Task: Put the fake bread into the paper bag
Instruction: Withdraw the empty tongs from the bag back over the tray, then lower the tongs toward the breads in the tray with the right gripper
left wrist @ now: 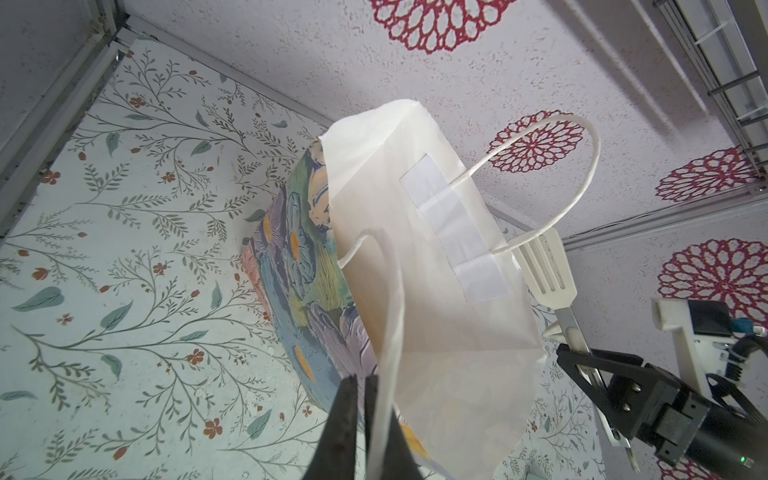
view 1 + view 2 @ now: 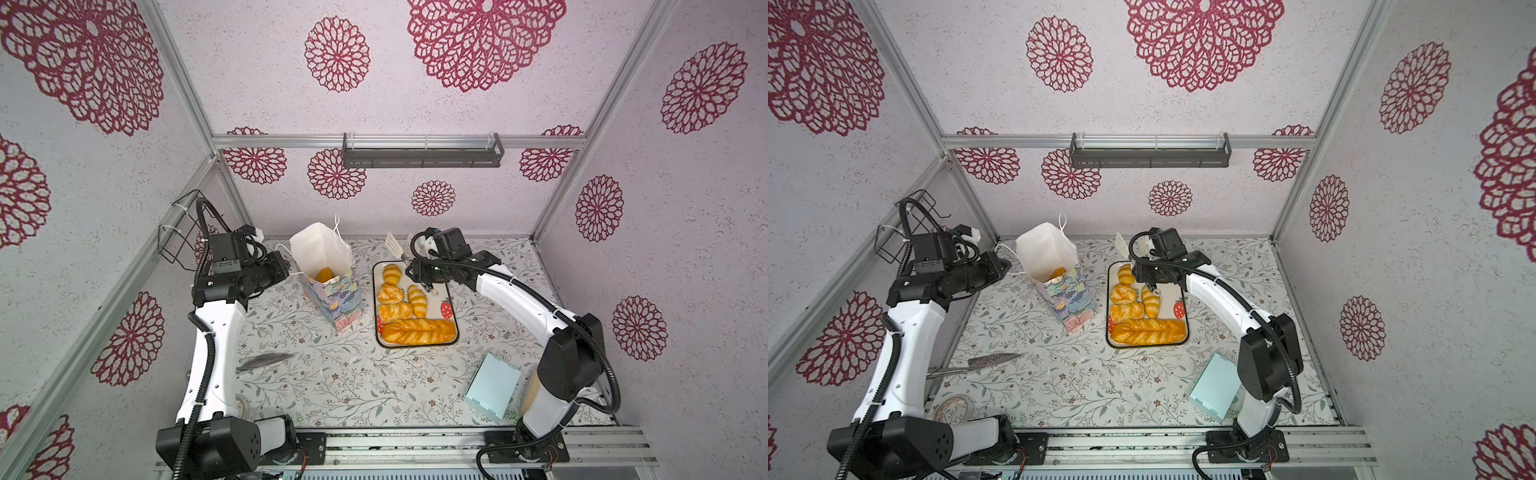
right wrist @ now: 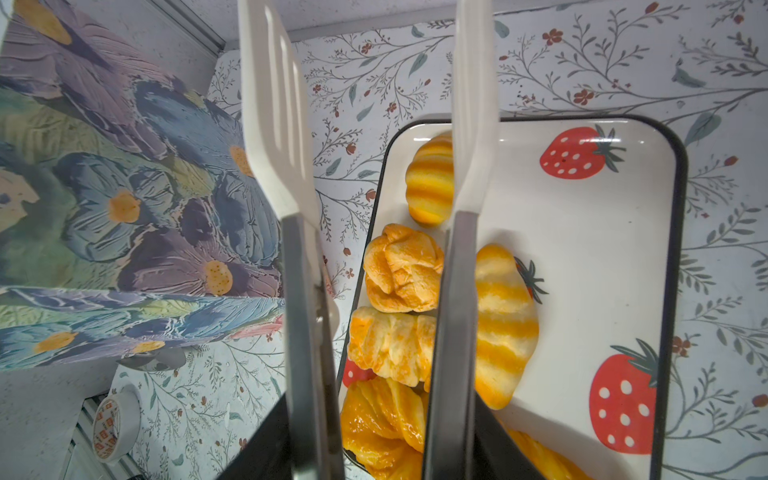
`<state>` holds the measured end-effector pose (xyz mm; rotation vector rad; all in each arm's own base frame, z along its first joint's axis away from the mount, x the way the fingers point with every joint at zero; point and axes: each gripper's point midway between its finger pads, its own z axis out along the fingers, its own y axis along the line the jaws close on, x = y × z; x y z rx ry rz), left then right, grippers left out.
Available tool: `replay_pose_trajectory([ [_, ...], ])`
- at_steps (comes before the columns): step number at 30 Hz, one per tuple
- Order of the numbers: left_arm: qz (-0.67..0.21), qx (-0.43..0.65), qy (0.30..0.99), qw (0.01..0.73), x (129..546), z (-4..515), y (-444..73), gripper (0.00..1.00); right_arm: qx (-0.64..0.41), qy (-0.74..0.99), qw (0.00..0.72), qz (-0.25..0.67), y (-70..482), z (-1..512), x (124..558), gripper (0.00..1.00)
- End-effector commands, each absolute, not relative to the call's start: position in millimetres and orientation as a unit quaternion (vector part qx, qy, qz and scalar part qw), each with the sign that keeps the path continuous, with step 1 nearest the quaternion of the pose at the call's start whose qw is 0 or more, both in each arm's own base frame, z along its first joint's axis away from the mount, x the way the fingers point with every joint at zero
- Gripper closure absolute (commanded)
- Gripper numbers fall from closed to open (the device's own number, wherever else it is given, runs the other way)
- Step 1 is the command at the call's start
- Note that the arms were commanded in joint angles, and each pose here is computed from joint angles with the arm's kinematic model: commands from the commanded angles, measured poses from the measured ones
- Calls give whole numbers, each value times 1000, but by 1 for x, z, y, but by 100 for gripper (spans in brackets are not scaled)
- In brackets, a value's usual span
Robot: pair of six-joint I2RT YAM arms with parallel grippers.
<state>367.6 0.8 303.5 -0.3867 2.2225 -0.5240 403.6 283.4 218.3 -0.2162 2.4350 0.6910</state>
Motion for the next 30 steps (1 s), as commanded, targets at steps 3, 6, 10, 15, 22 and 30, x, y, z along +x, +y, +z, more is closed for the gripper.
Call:
replay_pose_trajectory([
  [3,-207,-147,878,405,362,307,0,90,-68,908,306,277,286,221,418,49],
  [6,-207,-147,879,404,363,306,0,90,-63,913,296,273,286,212,420,49],
  [10,-208,-147,879,404,364,306,0,90,-55,918,287,269,284,200,423,49],
  [15,-209,-147,878,405,364,307,0,90,-55,921,276,271,287,190,425,50],
  [22,-209,-147,878,404,364,306,0,90,-54,925,262,271,290,177,428,51],
  [30,-210,-146,878,404,365,306,0,90,-53,930,250,266,292,162,431,51],
])
